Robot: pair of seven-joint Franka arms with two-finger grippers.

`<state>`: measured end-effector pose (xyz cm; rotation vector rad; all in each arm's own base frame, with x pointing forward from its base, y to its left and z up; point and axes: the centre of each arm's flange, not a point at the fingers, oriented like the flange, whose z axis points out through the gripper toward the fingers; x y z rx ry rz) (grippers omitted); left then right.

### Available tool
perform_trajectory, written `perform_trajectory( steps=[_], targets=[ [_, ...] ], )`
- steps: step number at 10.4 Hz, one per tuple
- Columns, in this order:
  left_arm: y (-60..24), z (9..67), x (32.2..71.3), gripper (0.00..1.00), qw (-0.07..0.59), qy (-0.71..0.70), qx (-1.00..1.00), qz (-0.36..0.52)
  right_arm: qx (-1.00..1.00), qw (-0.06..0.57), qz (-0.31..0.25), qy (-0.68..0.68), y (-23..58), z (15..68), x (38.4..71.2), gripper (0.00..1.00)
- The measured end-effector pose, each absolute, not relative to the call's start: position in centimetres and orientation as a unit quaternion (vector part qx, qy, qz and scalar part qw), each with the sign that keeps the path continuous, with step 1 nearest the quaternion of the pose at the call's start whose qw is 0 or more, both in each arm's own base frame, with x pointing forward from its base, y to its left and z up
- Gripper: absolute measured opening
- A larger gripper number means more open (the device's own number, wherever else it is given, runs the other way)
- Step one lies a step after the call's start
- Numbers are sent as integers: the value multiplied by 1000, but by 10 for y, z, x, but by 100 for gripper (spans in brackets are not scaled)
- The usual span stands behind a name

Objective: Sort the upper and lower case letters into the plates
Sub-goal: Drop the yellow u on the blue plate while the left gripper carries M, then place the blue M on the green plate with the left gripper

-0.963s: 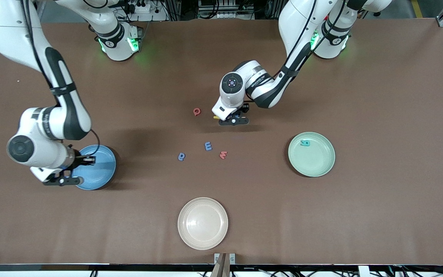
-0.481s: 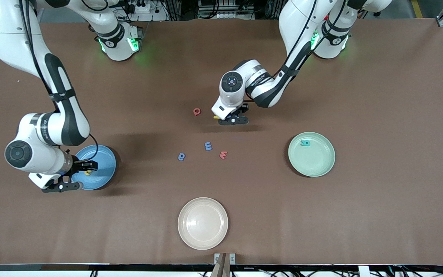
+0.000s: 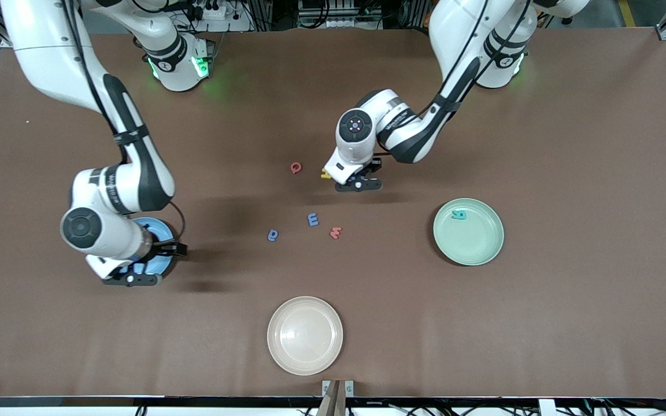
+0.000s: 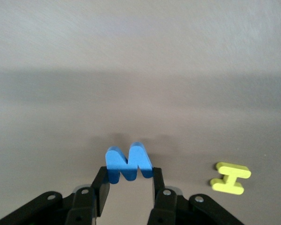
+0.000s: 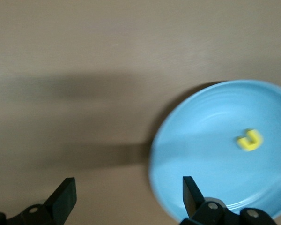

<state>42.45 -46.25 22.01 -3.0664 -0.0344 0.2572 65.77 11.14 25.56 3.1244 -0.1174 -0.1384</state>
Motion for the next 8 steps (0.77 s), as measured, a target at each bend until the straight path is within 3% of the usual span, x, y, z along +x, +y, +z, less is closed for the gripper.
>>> perform_trajectory(
  steps=[4, 8],
  targets=[
    [-344, 290, 509, 41, 38, 86, -989, 110, 994, -12, -23, -106, 267, 272, 646, 100],
    [-186, 252, 574, 41, -5, 169, -974, 152, 981, -15, -15, -193, 358, 250, 637, 100]
  ],
)
